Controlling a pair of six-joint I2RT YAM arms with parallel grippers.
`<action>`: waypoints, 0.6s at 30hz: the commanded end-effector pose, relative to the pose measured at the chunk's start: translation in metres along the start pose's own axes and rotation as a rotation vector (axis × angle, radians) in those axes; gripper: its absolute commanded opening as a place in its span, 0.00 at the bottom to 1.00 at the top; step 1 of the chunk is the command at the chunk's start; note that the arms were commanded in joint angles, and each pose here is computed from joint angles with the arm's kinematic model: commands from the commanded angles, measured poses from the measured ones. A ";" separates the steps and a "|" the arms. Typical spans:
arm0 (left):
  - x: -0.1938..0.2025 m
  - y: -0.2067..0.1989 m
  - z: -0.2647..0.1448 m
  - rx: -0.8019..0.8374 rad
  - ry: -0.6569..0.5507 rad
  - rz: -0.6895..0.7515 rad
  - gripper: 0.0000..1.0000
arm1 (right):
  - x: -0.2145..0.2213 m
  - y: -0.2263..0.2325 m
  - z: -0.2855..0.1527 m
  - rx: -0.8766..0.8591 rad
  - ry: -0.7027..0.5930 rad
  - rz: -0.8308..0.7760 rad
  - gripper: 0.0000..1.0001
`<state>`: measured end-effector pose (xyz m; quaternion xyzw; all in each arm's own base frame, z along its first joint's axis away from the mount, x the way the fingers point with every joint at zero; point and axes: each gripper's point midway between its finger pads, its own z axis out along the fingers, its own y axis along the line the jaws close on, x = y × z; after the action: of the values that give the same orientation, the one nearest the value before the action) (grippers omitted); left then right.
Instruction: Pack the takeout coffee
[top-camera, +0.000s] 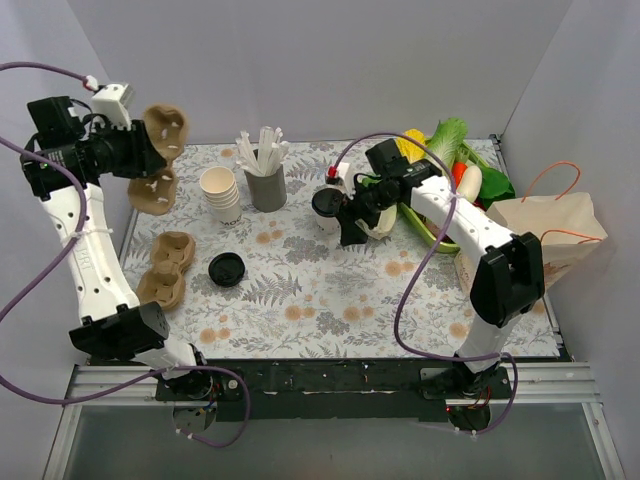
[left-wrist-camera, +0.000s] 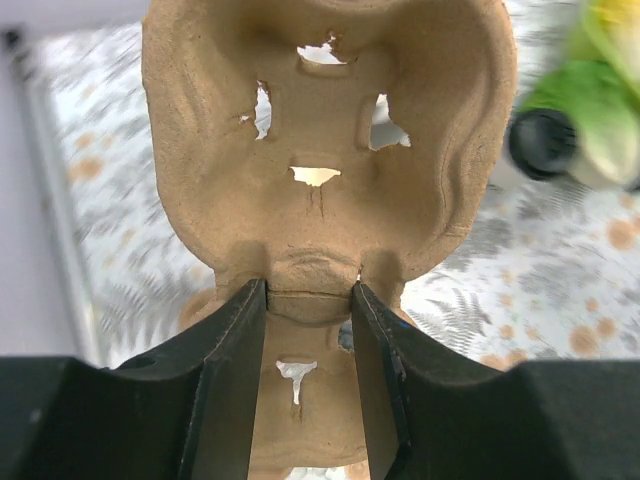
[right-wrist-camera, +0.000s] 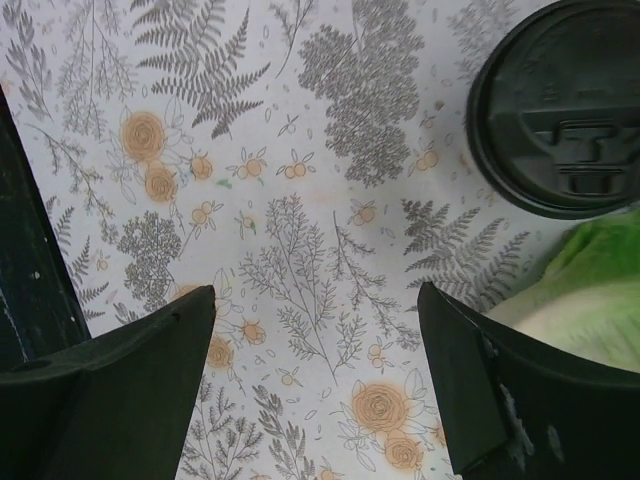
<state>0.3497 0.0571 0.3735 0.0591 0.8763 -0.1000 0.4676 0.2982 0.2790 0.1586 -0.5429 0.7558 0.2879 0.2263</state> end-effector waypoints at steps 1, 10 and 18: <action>-0.029 -0.096 -0.009 0.364 -0.140 0.199 0.00 | -0.059 -0.005 -0.059 0.081 -0.222 -0.027 0.89; 0.022 -0.185 0.058 0.661 0.074 0.356 0.00 | -0.085 -0.040 -0.170 0.351 -0.443 0.021 0.90; 0.106 -0.203 0.099 0.735 0.272 0.502 0.00 | -0.053 -0.017 -0.211 0.548 -0.428 0.003 0.93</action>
<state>0.3397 -0.1640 0.2732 0.4046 0.8050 -0.3001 0.3134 0.3354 0.1871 0.3320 -0.4039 0.7370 0.2282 0.4916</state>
